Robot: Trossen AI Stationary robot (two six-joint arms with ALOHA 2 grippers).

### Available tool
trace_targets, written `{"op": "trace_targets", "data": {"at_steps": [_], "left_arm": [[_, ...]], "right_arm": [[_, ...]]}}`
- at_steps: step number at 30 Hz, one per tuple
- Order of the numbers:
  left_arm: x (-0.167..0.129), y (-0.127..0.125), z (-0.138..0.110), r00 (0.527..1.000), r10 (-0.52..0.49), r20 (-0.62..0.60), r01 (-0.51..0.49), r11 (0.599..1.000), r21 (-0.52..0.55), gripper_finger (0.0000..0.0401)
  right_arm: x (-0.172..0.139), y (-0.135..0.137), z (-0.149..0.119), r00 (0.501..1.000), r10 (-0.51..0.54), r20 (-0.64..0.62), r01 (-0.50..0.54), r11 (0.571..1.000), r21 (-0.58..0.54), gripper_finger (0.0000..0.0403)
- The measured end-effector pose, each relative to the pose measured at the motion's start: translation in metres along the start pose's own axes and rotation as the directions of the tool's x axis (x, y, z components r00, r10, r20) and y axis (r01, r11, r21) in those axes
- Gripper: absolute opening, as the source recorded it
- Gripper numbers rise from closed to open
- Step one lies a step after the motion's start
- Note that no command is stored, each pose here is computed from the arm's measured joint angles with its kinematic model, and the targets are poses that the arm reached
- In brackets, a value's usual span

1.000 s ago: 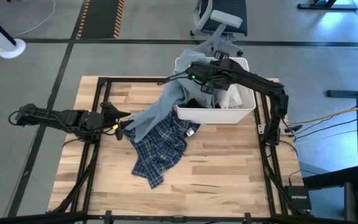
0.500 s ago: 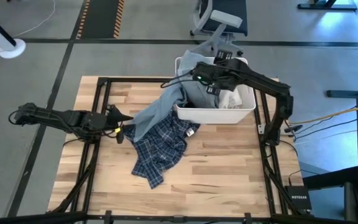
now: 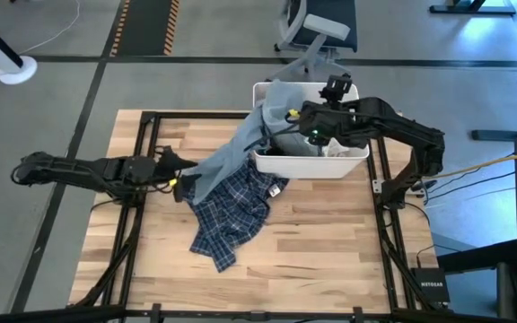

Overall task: Sort clothes
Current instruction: Put the blue denim pants into the white laundry bin

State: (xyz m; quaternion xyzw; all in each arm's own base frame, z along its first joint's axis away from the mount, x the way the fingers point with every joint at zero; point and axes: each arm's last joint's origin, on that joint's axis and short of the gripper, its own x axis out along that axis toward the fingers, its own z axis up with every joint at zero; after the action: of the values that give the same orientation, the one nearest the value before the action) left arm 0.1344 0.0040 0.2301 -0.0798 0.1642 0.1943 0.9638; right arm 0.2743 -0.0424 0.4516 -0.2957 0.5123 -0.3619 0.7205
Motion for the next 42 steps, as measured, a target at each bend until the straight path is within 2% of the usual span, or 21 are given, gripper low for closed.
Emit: {"op": "trace_targets", "data": {"at_steps": [5,9,11,15,20,24,32,39,42], "left_arm": [[0.012,0.006,0.006,0.998,0.006,-0.069,-0.007,1.0,-0.017,0.0232],[0.019,0.013,0.019,0.991,0.07,-0.11,-0.07,0.998,0.006,0.0258],[0.024,0.016,0.024,0.99,0.049,-0.133,-0.051,0.999,-0.012,0.0266],[0.043,0.019,0.017,0.966,-0.064,-0.25,0.051,0.997,-0.055,0.0267],[0.07,0.021,0.001,0.928,-0.056,-0.369,0.059,0.998,-0.001,0.0253],[0.084,0.015,0.003,0.944,-0.077,-0.321,0.091,0.995,0.028,0.0208],[0.078,0.003,0.029,0.966,-0.171,-0.196,0.19,0.978,0.082,0.002],[0.045,-0.003,0.092,0.978,-0.207,-0.03,0.209,0.97,0.125,0.0014],[0.034,-0.006,0.117,0.968,-0.247,0.046,0.239,0.961,0.142,0.0006]], "right_arm": [[0.001,0.0,0.0,1.0,0.007,-0.004,-0.007,1.0,-0.001,0.0251],[0.001,0.0,0.0,1.0,0.013,-0.002,-0.013,1.0,-0.008,0.0268],[0.001,0.0,-0.001,1.0,0.015,-0.005,-0.015,1.0,-0.015,0.0272],[0.002,0.001,-0.002,1.0,0.017,-0.017,-0.017,0.999,-0.034,0.0273],[0.004,0.008,-0.001,0.999,0.021,-0.029,-0.023,0.996,-0.081,0.0272],[0.003,0.018,0.0,0.999,0.026,-0.027,-0.029,0.992,-0.124,0.0272],[-0.013,0.042,0.004,0.999,0.034,0.025,-0.027,0.965,-0.26,0.0272],[-0.042,0.059,0.013,0.986,0.023,0.166,0.034,0.944,-0.329,0.0272],[-0.051,0.065,0.02,0.972,0.033,0.234,0.055,0.931,-0.36,0.0272]]}}
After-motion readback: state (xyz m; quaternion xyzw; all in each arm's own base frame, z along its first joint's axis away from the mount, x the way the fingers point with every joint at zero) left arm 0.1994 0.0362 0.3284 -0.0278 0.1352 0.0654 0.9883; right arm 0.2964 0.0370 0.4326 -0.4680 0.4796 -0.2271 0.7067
